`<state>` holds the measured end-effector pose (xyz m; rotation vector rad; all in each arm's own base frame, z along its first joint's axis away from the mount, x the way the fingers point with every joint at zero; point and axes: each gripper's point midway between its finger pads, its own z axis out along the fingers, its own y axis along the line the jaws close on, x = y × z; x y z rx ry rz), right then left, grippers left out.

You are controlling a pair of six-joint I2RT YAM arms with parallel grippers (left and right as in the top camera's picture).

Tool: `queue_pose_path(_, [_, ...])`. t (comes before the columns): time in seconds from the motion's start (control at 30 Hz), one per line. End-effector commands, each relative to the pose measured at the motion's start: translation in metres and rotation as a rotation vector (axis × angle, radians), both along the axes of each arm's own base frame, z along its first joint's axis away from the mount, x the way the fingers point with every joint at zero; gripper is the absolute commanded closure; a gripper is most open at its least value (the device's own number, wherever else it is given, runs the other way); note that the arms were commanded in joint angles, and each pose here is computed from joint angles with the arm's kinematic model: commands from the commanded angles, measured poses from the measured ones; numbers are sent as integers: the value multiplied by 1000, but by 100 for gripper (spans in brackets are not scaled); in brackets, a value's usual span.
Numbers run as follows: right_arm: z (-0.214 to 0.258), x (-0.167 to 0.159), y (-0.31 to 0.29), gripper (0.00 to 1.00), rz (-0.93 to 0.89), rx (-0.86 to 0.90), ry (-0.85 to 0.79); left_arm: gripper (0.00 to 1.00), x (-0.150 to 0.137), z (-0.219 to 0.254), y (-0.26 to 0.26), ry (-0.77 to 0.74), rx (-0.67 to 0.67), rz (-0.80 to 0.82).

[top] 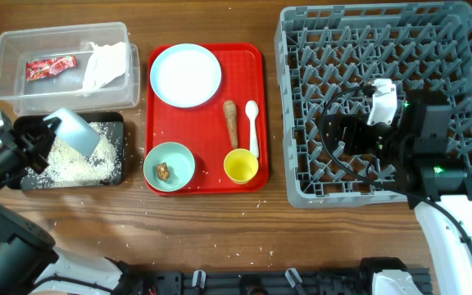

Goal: Sort waste into correct bins and load items into the dishwasher rack
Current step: 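Tip the rice bowl over the black tray with the left gripper, then return the bowl to the red tray and grasp the green bowl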

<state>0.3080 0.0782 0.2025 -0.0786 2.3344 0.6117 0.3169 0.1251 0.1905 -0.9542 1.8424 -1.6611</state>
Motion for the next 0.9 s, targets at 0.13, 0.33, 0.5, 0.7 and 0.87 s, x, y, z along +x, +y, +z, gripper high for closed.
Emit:
queue_pose_path(0.13, [4,4,-2,0,-11,-2,-9,96,5,1,10,-2,-21,27])
queue_pose_path(0.33, [5,4,-2,0,-11,-2,-10,96,1,2,3,11,-31,15])
queue_pose_path(0.5, [6,5,-2,0,-12,-3,-18,96,15,57,-43,-174,162,-131])
queue_pose_path(0.7, [6,7,-3,0,-19,-5,-22,96,87,51,-136,20,900,-316])
queue_pose_path(0.87, [6,7,-3,0,-19,-6,-22,96,104,-11,-217,95,1367,-453])
